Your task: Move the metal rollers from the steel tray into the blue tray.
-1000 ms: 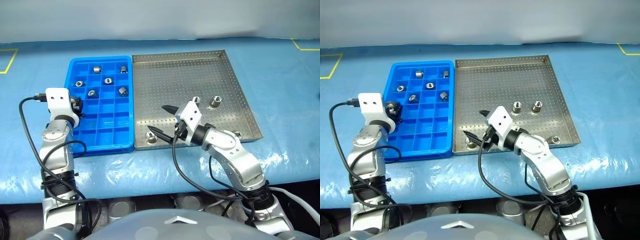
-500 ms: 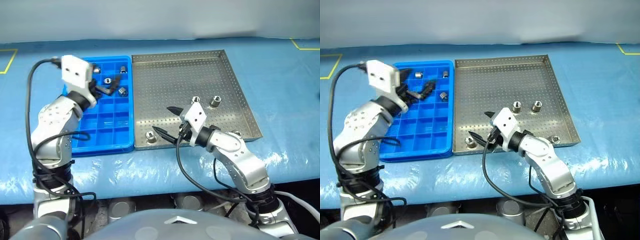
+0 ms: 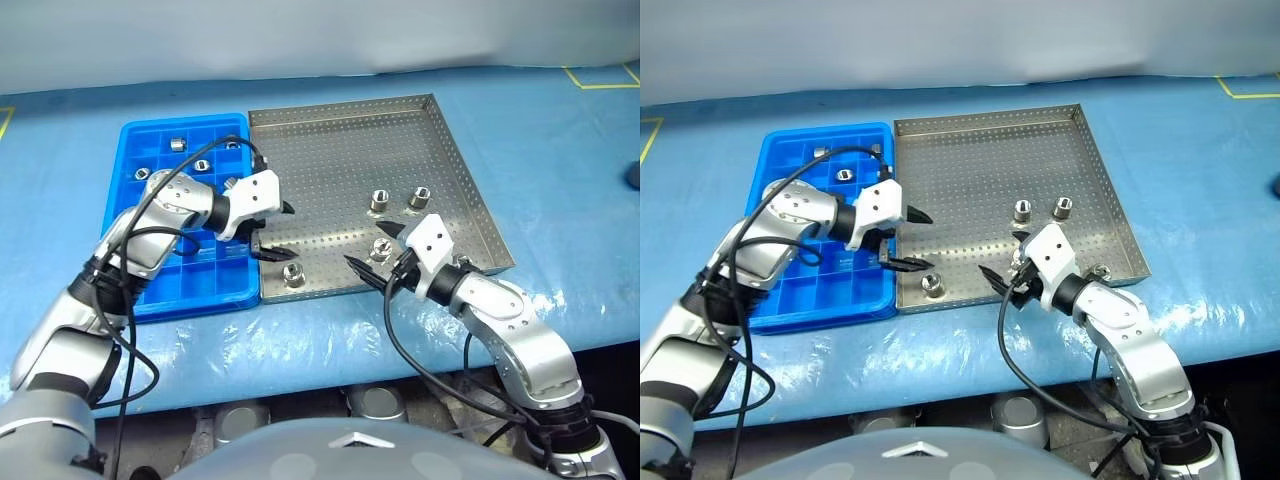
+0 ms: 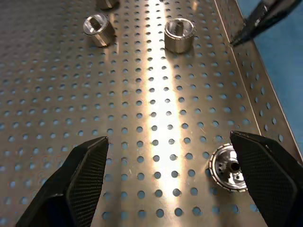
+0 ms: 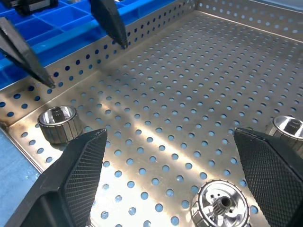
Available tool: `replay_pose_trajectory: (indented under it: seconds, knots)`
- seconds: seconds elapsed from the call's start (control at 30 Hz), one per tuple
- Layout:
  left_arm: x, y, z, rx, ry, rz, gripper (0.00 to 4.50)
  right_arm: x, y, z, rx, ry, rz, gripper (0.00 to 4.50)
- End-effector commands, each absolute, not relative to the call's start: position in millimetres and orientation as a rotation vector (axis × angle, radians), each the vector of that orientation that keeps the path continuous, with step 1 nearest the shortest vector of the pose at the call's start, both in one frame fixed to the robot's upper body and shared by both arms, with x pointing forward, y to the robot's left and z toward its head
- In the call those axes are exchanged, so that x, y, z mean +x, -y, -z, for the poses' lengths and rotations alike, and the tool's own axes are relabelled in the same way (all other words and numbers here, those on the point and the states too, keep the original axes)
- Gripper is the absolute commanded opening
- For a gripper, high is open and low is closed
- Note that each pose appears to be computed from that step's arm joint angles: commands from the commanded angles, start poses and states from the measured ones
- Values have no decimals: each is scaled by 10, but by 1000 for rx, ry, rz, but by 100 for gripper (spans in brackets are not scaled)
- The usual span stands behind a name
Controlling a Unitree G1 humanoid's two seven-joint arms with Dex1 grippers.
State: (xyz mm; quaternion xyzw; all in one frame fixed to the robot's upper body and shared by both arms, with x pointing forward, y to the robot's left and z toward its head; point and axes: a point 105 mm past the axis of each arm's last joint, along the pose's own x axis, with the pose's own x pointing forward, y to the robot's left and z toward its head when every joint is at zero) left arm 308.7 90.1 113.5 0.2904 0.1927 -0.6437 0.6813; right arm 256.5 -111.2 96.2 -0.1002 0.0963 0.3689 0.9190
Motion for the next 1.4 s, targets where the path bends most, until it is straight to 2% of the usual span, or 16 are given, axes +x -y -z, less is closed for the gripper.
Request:
replay_pose_trajectory:
  seconds: [0.03, 0.33, 0.77, 0.87, 1.1, 1.13, 1.27, 1.33, 1.4]
  knots:
    - [3045, -855, -1162, 768, -465, 1582, 447, 2538, 1073, -1098, -202, -138, -749, 450]
    - [3022, -914, -991, 1007, -623, 1736, 447, 2514, 1055, -1092, -182, -131, -724, 450]
    - [2947, -815, -836, 1139, -654, 1819, 447, 2538, 1027, -1111, -169, -112, -715, 450]
    - [2910, -778, -820, 1140, -646, 1839, 388, 2547, 1027, -1122, -168, -106, -712, 450]
    - [2834, -844, -832, 1131, -665, 1856, 166, 2556, 1021, -1120, -168, -105, -714, 450]
    - [2845, -833, -878, 1113, -642, 1845, 166, 2561, 1010, -1121, -167, -104, -719, 450]
    - [3034, -630, -1144, 982, -384, 1681, 166, 2574, 976, -1133, -167, -99, -734, 450]
    - [3281, -529, -1398, 849, -178, 1443, 166, 2579, 948, -1137, -166, -96, -746, 450]
    - [3512, -598, -1620, 728, -54, 1184, 166, 2580, 920, -1140, -167, -94, -758, 450]
